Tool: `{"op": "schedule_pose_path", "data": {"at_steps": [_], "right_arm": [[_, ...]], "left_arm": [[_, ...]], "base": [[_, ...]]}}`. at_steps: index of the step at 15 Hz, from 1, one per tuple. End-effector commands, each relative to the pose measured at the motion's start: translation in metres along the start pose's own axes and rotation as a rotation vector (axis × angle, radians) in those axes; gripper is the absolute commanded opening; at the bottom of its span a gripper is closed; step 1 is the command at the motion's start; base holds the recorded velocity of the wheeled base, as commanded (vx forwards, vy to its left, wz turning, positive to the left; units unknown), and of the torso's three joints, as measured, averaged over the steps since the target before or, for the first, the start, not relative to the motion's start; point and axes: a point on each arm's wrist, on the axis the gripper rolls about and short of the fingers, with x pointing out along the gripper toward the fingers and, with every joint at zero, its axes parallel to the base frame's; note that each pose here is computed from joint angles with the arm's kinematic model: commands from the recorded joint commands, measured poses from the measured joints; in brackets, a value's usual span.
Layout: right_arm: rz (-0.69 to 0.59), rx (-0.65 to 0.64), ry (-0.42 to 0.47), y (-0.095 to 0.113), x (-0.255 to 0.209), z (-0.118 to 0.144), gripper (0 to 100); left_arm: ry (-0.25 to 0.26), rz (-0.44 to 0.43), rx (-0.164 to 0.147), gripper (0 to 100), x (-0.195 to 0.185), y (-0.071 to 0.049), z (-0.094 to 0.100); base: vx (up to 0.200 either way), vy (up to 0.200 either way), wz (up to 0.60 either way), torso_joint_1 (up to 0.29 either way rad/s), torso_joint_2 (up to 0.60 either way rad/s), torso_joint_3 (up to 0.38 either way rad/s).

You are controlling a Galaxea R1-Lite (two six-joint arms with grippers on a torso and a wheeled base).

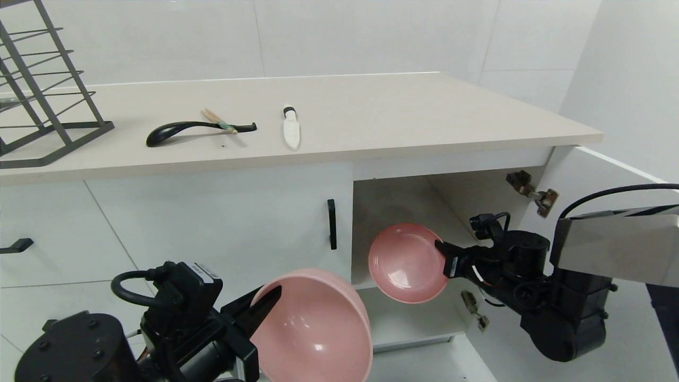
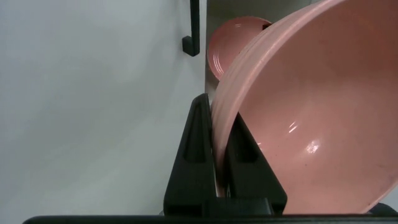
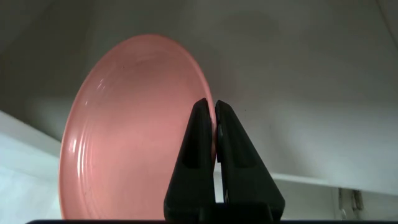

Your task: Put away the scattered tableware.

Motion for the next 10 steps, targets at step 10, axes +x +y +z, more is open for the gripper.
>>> {"op": "schedule_pose_path", "data": {"at_steps": [10], "right_arm": [[0.001, 0.005, -0.019, -0.009, 0.03, -0.015, 0]], "left_arm": [[0.018, 0.014, 0.001, 0, 0.002, -0.001, -0.003]], "base": [[0.06, 0.0, 0.0, 0.001, 0.0, 0.001]]}}
